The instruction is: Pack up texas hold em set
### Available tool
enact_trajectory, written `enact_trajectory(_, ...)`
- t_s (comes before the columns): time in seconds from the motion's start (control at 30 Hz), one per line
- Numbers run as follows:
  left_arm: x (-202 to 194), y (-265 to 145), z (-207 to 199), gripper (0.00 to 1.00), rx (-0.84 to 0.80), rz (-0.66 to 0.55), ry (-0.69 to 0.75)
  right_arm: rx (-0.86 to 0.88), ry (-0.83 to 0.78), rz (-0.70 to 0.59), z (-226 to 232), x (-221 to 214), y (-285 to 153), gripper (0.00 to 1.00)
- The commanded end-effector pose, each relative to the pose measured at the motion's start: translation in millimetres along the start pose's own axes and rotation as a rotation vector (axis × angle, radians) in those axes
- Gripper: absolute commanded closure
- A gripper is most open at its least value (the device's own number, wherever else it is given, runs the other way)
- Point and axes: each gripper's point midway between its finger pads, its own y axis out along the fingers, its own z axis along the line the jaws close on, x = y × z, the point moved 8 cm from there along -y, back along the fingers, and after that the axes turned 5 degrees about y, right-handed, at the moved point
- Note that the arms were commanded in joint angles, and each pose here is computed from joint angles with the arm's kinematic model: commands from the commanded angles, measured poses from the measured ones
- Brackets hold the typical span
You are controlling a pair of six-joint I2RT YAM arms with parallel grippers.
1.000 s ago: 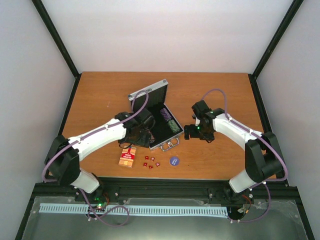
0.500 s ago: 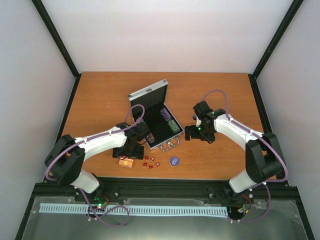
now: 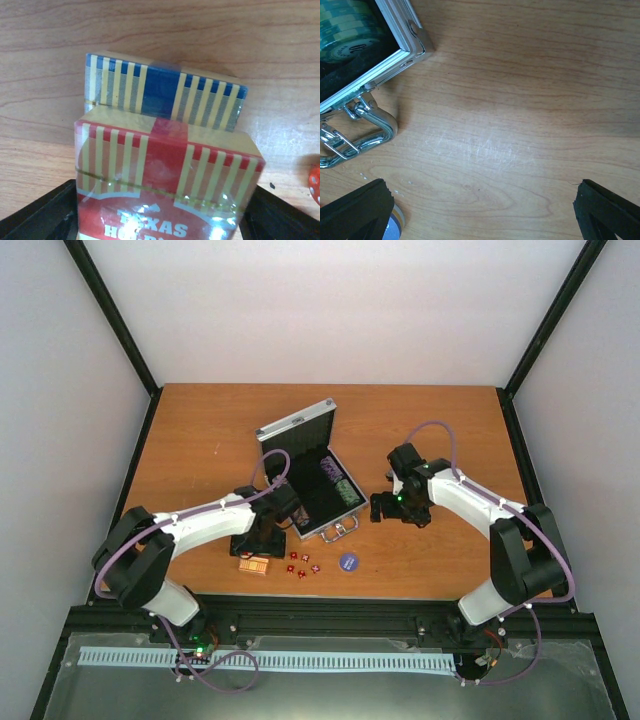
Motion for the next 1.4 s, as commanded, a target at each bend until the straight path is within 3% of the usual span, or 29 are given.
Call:
enact_trajectory(0.0, 2, 6, -2, 0.21, 0.0, 0.008, -0.021, 0.003, 0.0, 0.01, -4, 0, 4, 0.0)
enact_trajectory(0.2, 5, -1, 0, 0.62, 0.009, -0.006, -0.021, -0.002, 0.002, 0.016, -7, -2, 7, 0.0)
enact_trajectory(0.27, 7, -8, 1, 0.7, 0.018, -0.01, -0.02, -0.003, 0.003, 0.018, -7, -2, 7, 0.0)
enact_trajectory(0.63, 47, -91, -9, 0.69, -0.048, -0.212, 0.133, -0.003, 0.014, -0.01, -11, 0, 7, 0.0)
enact_trajectory(0.83, 83, -100, -44, 0.69, -0.118, -0.278, 0.349, 0.008, 0.032, -0.052, -10, 12, 1, 0.0)
enact_trajectory(0.9, 100, -105, -57, 0.79, -0.119, -0.313, 0.41, 0.01, 0.04, -0.072, -11, 18, -3, 0.0)
enact_trajectory(0.97, 116, -108, -67, 0.83, -0.096, -0.344, 0.465, 0.017, 0.056, -0.092, -13, 23, -7, 0.0)
enact_trajectory(1.17, 153, -111, -97, 0.78, -0.086, -0.416, 0.611, 0.041, 0.089, -0.127, -17, 34, -13, 0.0)
enact_trajectory(1.37, 163, -101, -105, 0.74, -0.049, -0.435, 0.715, 0.034, 0.097, -0.124, -24, 35, -11, 0.0)
